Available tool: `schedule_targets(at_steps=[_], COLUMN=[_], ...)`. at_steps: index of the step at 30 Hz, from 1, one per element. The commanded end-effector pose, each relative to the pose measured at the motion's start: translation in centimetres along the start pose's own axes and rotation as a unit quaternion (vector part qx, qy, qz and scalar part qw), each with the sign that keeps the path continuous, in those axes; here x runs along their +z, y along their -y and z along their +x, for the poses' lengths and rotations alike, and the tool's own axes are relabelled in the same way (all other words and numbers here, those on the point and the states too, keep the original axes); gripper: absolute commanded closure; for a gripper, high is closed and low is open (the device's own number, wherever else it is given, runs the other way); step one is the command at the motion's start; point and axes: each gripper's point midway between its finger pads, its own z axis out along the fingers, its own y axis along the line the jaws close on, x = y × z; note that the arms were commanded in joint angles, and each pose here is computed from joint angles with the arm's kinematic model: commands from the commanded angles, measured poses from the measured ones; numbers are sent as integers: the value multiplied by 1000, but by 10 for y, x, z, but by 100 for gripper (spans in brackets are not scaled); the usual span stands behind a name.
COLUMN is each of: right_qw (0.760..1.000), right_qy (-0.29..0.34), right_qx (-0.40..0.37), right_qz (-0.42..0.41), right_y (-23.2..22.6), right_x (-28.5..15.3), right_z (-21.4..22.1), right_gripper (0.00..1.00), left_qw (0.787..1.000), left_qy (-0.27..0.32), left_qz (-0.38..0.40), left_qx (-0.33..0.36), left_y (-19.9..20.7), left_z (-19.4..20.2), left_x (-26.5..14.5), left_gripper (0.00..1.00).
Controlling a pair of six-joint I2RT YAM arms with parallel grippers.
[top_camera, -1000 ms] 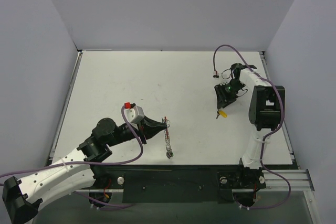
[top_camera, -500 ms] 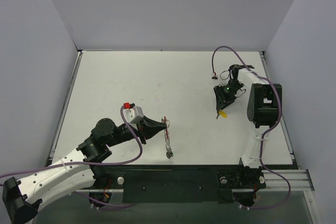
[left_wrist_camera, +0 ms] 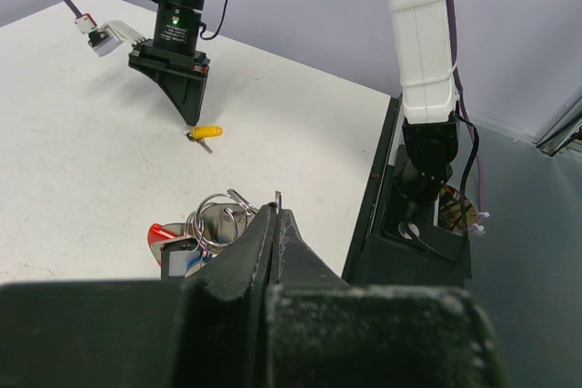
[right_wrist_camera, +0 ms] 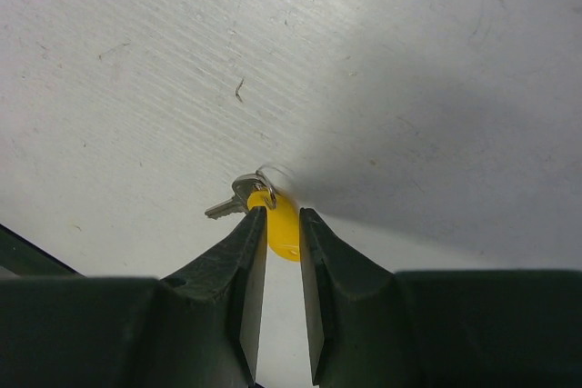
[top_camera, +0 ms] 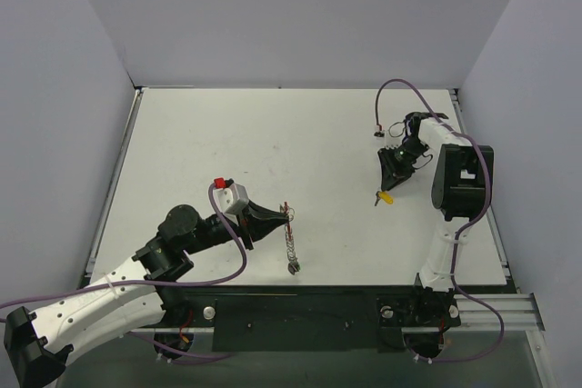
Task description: Put the keys on the keyring
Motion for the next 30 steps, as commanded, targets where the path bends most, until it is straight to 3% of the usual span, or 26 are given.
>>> schedule_targets(at_steps=[1,30], right_qw=[1000,999], right_qy=[-12,-25], right_qx=[7,-4], right_qz=[-25,-38], right_y=[-10,-17], right_x=[-3,2], right_z=[2,2], right_gripper=[83,86], left_qw=[999,999], left_qy=[44,41], left_qz=[11,9], left_qx=[10,9], left_y=[8,6], left_z=[-29,-27], left_x=[0,0], left_gripper=[100,100])
